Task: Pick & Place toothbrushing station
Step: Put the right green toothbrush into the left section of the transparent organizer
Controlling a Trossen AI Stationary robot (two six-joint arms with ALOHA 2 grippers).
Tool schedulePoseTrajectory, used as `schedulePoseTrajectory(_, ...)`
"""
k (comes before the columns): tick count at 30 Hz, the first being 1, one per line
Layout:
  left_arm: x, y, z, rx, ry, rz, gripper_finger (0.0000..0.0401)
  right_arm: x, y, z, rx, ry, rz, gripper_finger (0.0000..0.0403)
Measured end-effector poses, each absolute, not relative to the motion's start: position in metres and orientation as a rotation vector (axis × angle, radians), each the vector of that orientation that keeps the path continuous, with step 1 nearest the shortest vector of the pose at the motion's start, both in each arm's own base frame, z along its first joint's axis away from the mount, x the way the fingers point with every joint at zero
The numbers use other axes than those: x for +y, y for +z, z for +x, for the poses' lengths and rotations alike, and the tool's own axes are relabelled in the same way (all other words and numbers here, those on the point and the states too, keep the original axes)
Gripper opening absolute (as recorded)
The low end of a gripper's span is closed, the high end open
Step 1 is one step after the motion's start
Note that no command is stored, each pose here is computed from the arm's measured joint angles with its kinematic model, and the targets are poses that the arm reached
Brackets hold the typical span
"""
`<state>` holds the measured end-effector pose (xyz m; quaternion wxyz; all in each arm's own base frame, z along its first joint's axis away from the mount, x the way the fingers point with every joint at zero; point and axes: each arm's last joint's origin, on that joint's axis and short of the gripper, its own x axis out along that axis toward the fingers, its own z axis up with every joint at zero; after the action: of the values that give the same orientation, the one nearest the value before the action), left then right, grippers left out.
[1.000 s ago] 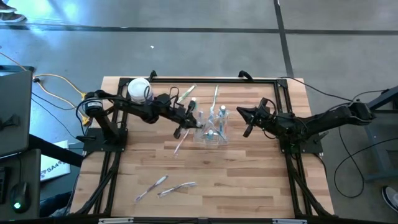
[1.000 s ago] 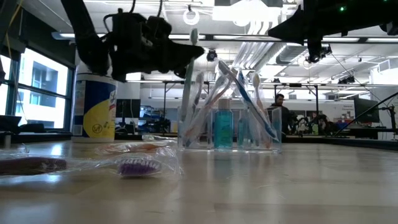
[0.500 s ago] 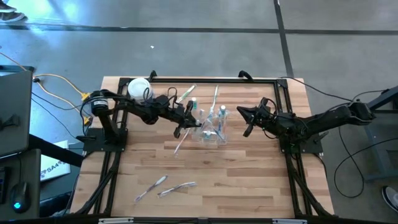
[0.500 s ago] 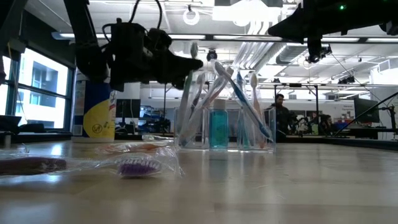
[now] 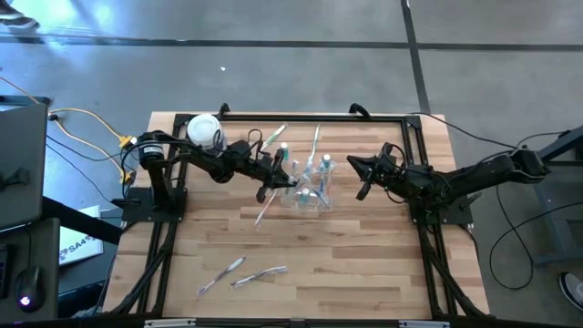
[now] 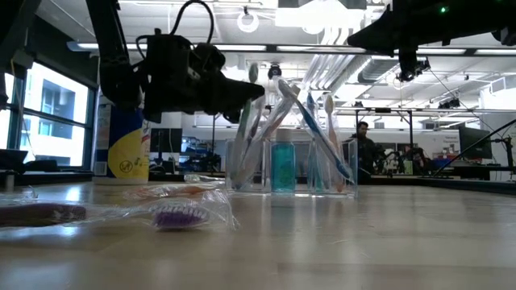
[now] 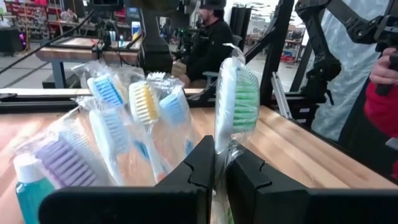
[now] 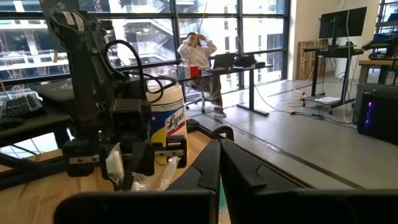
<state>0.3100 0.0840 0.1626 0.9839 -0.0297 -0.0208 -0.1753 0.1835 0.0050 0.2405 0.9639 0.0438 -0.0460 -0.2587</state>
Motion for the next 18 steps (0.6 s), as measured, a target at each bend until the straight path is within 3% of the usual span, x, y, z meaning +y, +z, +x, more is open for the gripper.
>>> schedulePoseTrajectory(18,0.0845,0.1572,0.3105,0.008,-0.331,-0.056,0.0026,0.0057,0.2390,0.1840,-0.069,-0.496,0.055,0.0002)
